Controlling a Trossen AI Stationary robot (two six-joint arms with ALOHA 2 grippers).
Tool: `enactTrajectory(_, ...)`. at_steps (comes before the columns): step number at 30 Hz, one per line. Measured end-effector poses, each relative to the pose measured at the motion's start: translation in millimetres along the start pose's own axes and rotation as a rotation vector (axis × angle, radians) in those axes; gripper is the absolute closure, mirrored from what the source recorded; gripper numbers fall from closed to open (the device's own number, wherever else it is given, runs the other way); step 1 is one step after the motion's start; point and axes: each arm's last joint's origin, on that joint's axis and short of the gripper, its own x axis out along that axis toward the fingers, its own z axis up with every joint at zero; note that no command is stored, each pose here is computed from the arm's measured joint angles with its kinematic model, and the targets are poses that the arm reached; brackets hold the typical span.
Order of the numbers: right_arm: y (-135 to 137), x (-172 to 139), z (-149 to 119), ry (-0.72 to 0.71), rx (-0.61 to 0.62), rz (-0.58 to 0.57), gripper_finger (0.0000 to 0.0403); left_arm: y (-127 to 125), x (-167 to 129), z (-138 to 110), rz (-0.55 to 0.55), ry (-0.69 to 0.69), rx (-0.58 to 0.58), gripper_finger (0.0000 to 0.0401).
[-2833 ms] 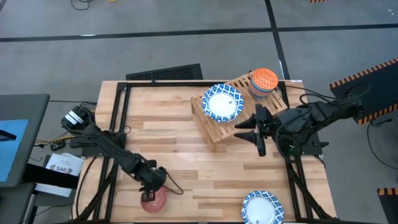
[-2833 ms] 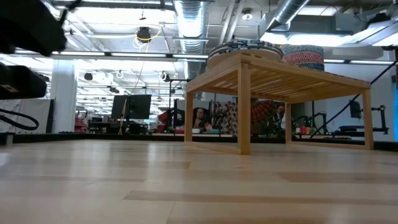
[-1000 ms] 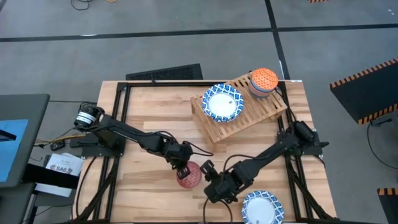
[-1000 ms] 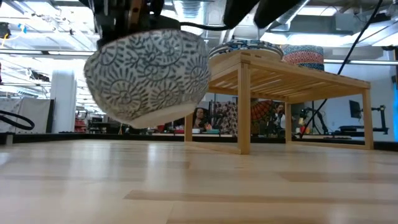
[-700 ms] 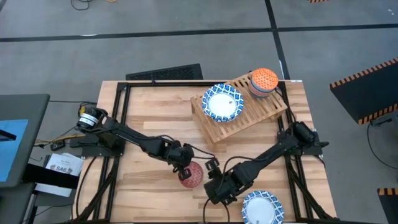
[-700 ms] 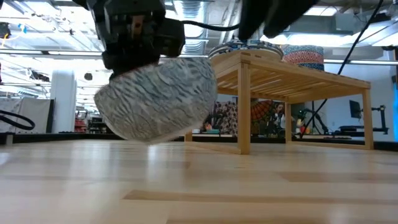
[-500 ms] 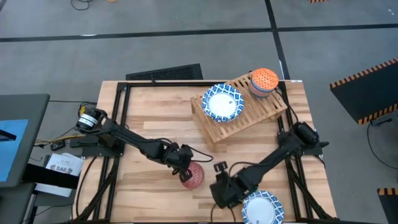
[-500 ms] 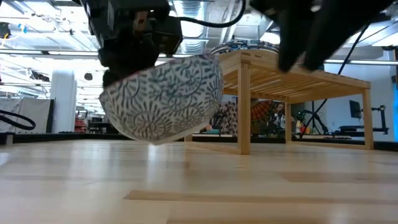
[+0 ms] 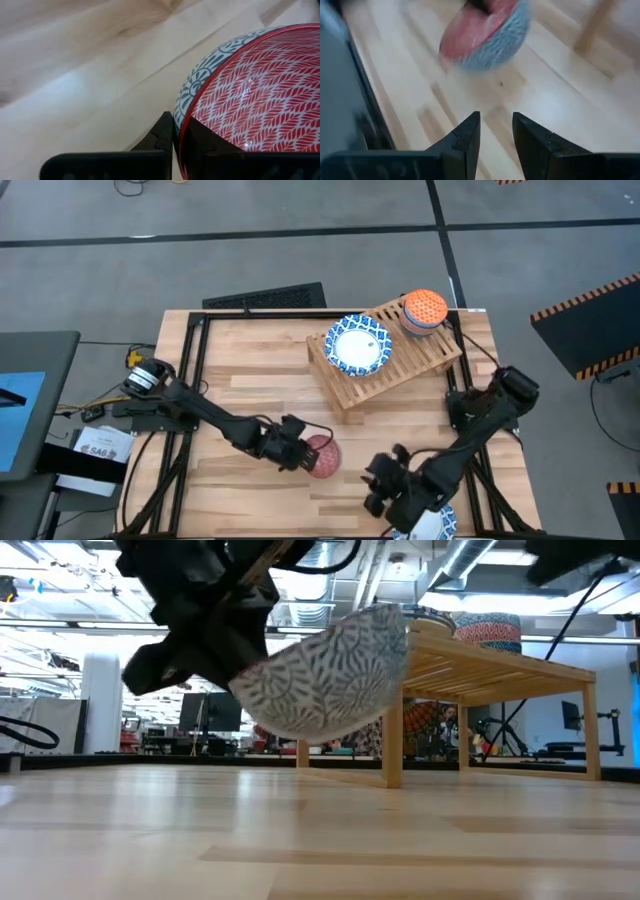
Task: Place and stack bowls onto a shelf
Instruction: Stack the red pattern bowl on top of the orange pattern bowl on the shelf
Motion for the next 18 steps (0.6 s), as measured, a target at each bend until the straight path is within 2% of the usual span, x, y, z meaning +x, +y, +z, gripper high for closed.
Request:
enactTrajectory(4,-11,1,-6,-0.065,0.35,0.089,0.0249,4,16,-15,0.023,0.025,-0.04,0.0401)
enactTrajectory(8,-11,12,-7,-0.061,0.563,0.205,0.0223,5,32,-24,0.007,0.029,-0.12,0.0401)
enactTrajectory(13,-15,37,0,0.08,0.721,0.172,0.0186,2,41,-27,-0.042,0.028,-0.158,0.0401)
enactTrajectory(18,-23,56,16,0.177,0.769,0.141,0.0173,3,42,-25,-0.037,0.023,-0.136,0.0401)
